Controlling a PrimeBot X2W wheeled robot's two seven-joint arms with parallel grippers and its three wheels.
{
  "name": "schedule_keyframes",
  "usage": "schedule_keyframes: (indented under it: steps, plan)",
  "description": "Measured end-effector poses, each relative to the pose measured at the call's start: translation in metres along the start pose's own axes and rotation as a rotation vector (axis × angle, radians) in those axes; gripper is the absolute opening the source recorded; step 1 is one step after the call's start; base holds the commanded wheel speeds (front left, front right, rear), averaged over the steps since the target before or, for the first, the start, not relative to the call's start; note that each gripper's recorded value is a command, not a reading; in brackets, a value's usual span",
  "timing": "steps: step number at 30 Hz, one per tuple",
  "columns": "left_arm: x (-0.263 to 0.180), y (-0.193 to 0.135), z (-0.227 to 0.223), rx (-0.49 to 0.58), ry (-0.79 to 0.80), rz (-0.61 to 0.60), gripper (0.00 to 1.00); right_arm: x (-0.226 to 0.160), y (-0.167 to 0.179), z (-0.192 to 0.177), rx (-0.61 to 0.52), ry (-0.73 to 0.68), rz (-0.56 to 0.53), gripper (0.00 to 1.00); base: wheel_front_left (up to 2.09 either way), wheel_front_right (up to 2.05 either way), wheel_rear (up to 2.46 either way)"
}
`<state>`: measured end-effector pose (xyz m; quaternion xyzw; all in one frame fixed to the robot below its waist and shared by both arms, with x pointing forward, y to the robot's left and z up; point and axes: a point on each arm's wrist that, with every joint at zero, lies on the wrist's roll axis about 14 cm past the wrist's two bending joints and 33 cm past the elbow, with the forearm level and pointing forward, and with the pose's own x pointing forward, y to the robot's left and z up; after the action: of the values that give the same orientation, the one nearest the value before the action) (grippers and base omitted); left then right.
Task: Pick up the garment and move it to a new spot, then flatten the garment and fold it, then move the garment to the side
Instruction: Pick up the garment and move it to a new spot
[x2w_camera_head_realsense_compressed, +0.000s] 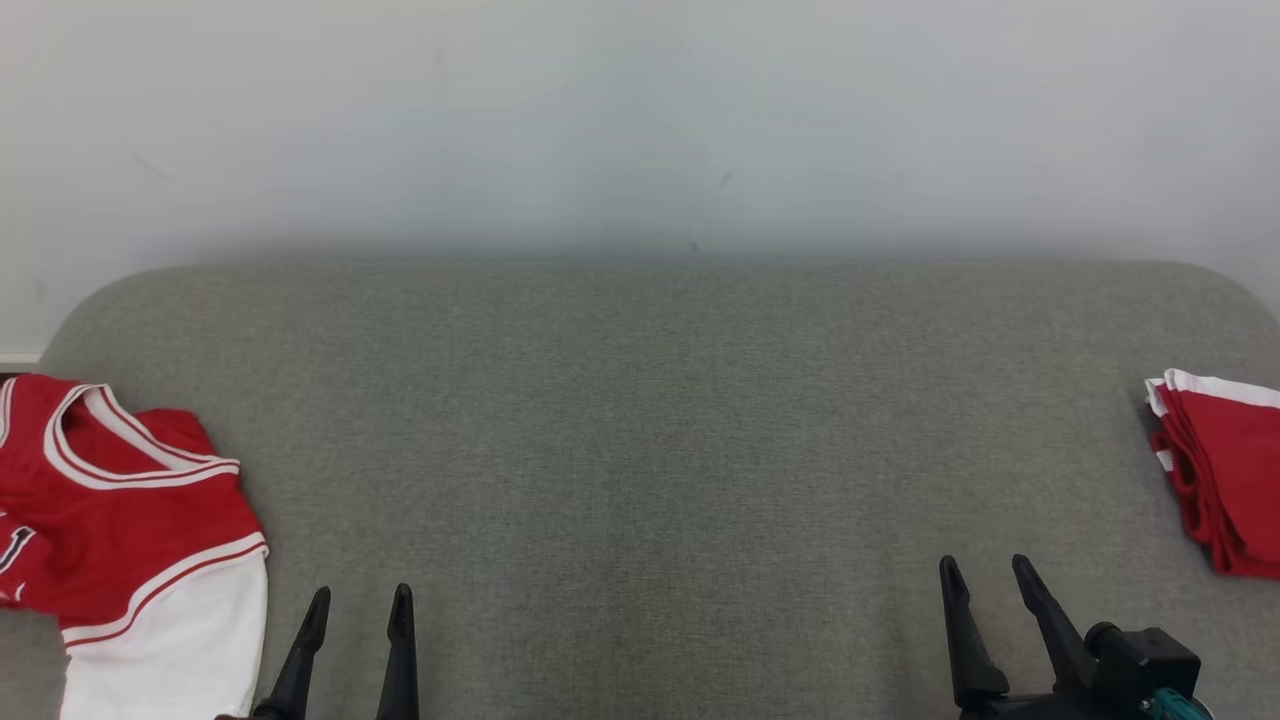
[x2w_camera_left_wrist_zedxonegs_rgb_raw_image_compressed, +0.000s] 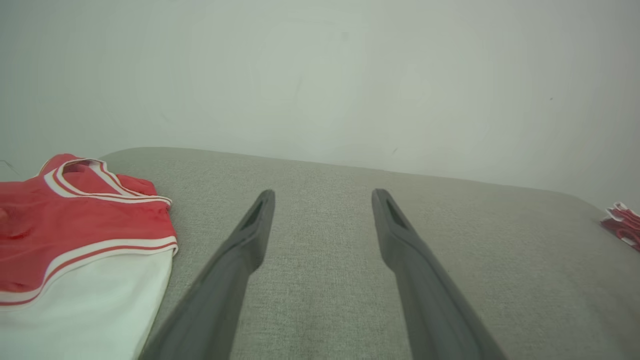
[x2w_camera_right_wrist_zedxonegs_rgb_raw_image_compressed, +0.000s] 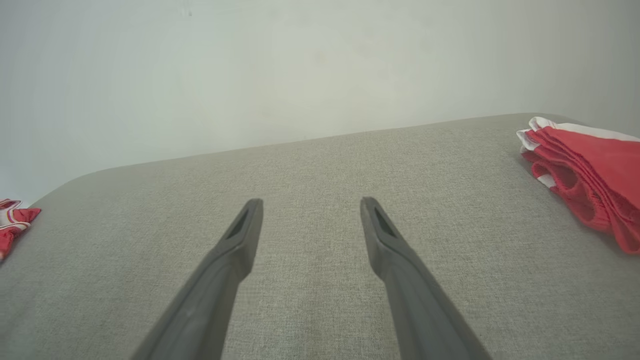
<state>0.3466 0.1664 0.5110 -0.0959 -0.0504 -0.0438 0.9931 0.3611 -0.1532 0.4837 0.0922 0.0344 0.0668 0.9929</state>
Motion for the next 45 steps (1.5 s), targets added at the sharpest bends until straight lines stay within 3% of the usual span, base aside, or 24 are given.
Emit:
schedule_keyframes:
  steps: [11,33,45]
  plan:
    - [-0.028,0.036,0.004,0.025,-0.005,0.126,1.0,0.018,0.049,-0.009,0.004,0.04,0.151,1.0,0.0,0.0,0.0]
    - [-0.138,0.116,0.02,0.063,-0.044,0.485,1.0,0.034,0.166,-0.037,-0.018,0.137,0.502,1.0,0.0,0.0,0.0]
    - [-0.135,0.116,0.017,0.057,-0.034,0.48,1.0,0.033,0.166,-0.037,-0.016,0.137,0.5,1.0,0.0,0.0,0.0]
